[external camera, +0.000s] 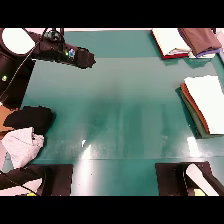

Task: Fold the shirts.

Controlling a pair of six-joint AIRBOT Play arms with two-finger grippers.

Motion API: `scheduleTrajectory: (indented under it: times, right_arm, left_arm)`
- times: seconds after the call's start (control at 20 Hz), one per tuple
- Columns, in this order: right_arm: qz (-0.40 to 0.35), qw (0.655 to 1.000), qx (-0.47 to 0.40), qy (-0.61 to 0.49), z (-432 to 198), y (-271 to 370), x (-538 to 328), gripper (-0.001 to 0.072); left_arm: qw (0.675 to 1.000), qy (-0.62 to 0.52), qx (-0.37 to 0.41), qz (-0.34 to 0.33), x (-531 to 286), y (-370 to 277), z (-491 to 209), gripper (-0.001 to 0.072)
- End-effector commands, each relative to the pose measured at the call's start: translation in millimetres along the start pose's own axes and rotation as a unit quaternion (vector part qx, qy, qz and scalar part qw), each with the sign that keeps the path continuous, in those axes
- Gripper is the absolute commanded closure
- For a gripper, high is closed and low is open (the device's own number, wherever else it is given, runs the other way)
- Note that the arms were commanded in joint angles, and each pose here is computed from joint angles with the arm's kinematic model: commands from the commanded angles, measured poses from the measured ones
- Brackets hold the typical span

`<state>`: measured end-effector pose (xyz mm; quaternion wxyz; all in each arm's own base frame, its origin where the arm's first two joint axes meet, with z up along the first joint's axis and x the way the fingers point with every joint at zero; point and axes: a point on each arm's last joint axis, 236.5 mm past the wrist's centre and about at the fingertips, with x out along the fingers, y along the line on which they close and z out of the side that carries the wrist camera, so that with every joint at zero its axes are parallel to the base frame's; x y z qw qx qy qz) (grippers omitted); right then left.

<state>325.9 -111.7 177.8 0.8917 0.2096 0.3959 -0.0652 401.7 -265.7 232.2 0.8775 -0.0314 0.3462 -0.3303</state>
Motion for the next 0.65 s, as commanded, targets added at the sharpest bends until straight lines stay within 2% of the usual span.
scheduleTrajectory:
  times: [0.0, 0.15, 0.2, 0.25, 0.3, 0.6]
  right_arm:
    - [0.118, 0.989, -0.090, -0.010, 1, 110, 0, 0.0145]
    - [0.178, 0.970, -0.164, 0.010, -28, 178, 7, 0.0307]
    - [0.198, 0.963, -0.183, 0.015, -40, 198, 8, 0.0442]
    - [0.215, 0.956, -0.200, 0.019, -50, 215, 8, 0.0608]
    - [0.229, 0.950, -0.212, 0.019, -57, 229, 7, 0.0692]
    - [0.269, 0.932, -0.243, 0.012, -75, 268, -3, 0.0692]
  left_arm:
    - [1.000, -0.004, 0.000, 0.000, 0, 0, 2, 0.0684]
    - [1.000, -0.003, 0.000, 0.000, 0, 0, 2, 0.0684]
    - [1.000, -0.004, 0.000, 0.000, 0, 0, 2, 0.0684]
    - [1.000, -0.004, 0.000, 0.000, 0, 0, 2, 0.0684]
    - [1.000, -0.004, 0.000, 0.000, 0, 0, 2, 0.0684]
    - [1.000, -0.004, 0.000, 0.000, 0, 0, 2, 0.0684]
